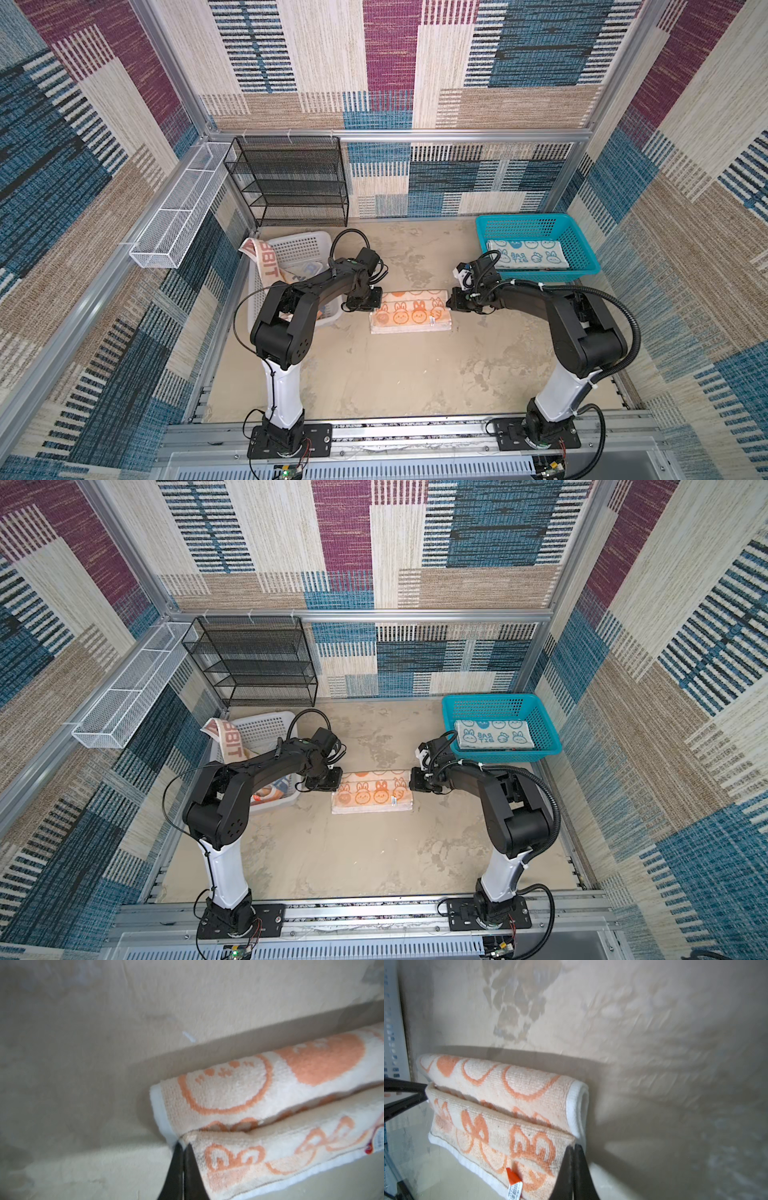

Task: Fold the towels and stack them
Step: 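Lift the far edge with both grippers and fold it toward the robot, then lay the folded edge down with both grippers, still pinching it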

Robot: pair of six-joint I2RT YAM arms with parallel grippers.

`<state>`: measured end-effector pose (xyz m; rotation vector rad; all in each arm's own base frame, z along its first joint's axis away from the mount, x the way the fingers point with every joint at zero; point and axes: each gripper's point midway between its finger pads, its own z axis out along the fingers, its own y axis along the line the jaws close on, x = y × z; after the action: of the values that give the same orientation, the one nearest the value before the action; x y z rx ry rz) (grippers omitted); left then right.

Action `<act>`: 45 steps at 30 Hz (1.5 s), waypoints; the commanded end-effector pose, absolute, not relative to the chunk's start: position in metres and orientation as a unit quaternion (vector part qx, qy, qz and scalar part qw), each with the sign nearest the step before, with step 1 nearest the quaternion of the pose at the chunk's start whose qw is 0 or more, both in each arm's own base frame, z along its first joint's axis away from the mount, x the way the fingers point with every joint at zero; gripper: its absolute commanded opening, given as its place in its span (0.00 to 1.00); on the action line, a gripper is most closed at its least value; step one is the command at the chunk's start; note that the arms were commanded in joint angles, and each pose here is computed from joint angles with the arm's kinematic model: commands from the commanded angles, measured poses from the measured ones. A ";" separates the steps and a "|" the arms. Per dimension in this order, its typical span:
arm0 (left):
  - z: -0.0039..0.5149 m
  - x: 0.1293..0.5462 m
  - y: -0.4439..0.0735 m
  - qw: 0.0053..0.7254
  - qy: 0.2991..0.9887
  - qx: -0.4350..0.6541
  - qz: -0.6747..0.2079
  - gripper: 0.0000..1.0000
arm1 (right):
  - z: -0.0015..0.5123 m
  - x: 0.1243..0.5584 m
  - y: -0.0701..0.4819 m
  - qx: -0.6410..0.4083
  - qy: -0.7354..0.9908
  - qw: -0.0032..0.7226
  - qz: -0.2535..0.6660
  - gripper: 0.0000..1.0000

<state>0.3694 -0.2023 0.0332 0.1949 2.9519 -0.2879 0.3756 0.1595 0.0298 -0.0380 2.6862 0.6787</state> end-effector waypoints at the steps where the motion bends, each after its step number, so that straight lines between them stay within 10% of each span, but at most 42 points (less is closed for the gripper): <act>1: 0.044 0.388 -0.209 0.101 0.988 0.069 -0.095 0.00 | 0.033 0.395 0.147 0.000 0.959 0.194 0.205 0.00; 35: 0.114 0.382 -0.216 0.165 0.978 0.086 -0.098 0.00 | 0.099 0.375 0.138 -0.006 0.947 0.244 0.207 0.00; 45: 0.054 0.348 -0.217 0.101 0.988 0.084 -0.077 0.00 | 0.042 0.333 0.150 0.006 0.950 0.184 0.251 0.00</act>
<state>0.3486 -0.2201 0.0642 0.2874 2.8989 -0.2477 0.3310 0.1412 0.0468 0.0018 2.7044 0.6332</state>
